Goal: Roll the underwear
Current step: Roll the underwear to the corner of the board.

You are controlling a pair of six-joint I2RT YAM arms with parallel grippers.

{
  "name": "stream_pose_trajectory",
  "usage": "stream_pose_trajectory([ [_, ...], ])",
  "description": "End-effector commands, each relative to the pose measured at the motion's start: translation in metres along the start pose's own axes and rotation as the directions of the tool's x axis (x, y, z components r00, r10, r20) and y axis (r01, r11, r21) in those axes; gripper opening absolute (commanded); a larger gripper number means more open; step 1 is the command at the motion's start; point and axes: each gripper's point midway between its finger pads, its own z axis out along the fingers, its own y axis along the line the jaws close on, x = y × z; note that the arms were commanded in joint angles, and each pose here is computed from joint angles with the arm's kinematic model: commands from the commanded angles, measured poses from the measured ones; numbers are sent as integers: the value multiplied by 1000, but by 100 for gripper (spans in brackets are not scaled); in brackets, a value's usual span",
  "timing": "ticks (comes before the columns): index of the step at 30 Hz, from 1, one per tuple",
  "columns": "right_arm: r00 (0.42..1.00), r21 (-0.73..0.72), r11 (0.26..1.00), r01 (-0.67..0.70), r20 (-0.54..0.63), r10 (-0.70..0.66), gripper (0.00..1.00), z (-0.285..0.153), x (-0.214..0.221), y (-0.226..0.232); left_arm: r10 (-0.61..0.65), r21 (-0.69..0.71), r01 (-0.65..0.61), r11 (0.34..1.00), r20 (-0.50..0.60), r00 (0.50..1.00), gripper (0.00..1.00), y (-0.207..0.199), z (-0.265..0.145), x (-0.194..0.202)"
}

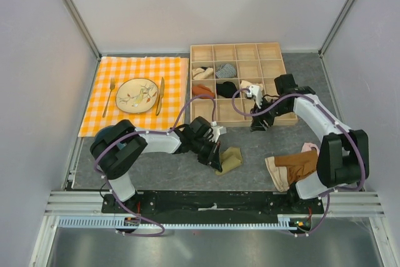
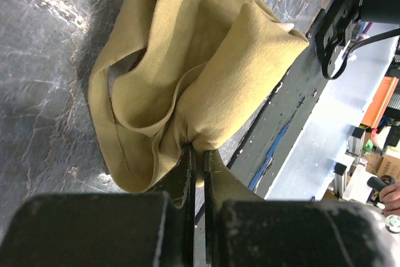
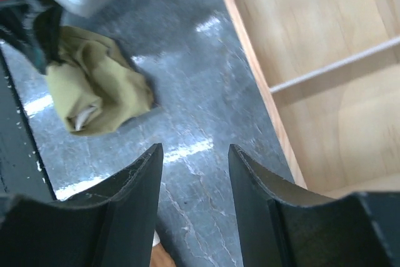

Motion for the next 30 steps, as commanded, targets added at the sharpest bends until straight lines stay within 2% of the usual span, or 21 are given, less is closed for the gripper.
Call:
stream_pose_trajectory([
  [1,949,-107,954,280,184,-257,54,-13,-22,43,-149,-277,131,952,-42,988,2,70,4,34],
  [3,914,-199,905,377,236,-329,53,-17,-18,80,-160,-282,139,949,-53,986,2,69,5,33],
  [4,863,-207,847,490,256,-436,53,-15,-17,88,-164,-281,142,949,-59,985,2,68,5,33],
  [5,863,-263,826,498,239,-444,52,-11,-6,103,-163,-276,142,951,-56,985,2,66,6,28],
  [8,786,-377,694,614,204,-584,44,14,6,140,-176,-285,147,947,-79,981,2,66,7,28],
  [14,684,-351,612,709,133,-717,45,50,13,146,-209,-290,173,941,-96,973,2,66,8,28],
  [19,655,-389,581,715,85,-750,45,68,25,144,-228,-288,190,939,-103,968,2,67,10,27],
  [30,628,-379,590,713,-29,-778,48,89,52,122,-233,-289,196,937,-100,967,2,63,10,20],
])
